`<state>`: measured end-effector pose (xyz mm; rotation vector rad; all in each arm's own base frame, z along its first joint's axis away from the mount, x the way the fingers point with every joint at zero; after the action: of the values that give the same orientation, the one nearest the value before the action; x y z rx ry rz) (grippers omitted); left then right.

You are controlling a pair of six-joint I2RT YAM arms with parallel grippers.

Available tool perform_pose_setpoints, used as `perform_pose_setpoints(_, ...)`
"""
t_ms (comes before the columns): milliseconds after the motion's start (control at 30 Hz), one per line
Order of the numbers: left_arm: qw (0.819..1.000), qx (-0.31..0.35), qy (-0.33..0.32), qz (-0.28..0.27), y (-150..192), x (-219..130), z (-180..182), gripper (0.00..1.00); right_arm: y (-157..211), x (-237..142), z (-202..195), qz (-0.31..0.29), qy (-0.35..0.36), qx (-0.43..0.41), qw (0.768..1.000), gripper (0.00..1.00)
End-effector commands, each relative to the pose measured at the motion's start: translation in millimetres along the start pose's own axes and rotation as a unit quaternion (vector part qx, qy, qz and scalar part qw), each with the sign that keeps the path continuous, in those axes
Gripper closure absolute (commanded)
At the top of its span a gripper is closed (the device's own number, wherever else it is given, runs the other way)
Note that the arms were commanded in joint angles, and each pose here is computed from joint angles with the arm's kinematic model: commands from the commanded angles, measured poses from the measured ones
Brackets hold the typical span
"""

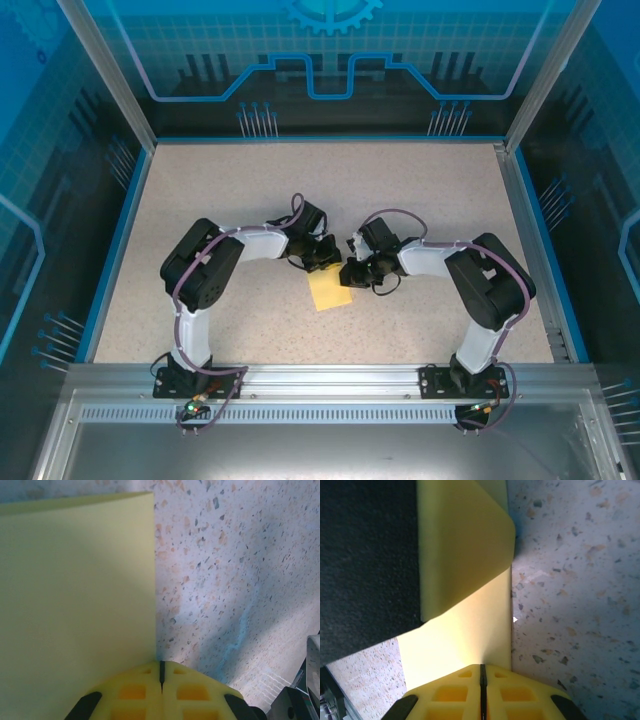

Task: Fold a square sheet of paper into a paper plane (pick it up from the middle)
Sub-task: First fold in half a square sheet of paper at the center of the table.

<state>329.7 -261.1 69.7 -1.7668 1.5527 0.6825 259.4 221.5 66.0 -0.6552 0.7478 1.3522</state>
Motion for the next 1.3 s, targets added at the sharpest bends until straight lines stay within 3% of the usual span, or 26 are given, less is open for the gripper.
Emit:
perform_pose_setpoints(0,0.999,0.017,-0.029,-0.007,-4.8,6.1,8.4,1.00,12.8,8.1,-23.1,0.034,0.050,0.020,0.998,0.91)
perform_pose_setpoints(400,0.997,0.041,0.021,-0.054,-24.5,-8.0,17.3,1.00,21.5,9.2,-32.1,0.045,0.057,0.017,0.997,0.91)
perform_pose_setpoints(967,0.997,0.032,-0.021,-0.072,-34.4,-4.1,43.6,1.00,27.7,4.9,-33.7,0.049,0.054,0.013,0.997,0.91)
perform_pose_setpoints(1100,0.996,0.037,-0.021,-0.075,-35.2,-7.3,42.2,1.00,22.2,0.5,-20.7,0.040,0.023,0.003,0.999,0.91)
perform_pose_setpoints(1267,0.996,0.057,0.009,-0.071,-37.3,-11.7,29.0,1.00,-1.0,-17.8,23.0,-0.004,-0.057,-0.024,0.998,0.90)
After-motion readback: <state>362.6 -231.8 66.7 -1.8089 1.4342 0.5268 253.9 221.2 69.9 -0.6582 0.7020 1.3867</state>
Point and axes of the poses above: each hand's point on the last joint's axis, 136 mm out from that joint toward the fingers, its own x axis out along the fingers, its own z axis along the line the jaws close on, y = z × x, the point moved 7 cm from there along -x, back along the fingers, and after that the axes turned 14 degrees about x, right-handed, at the moved point
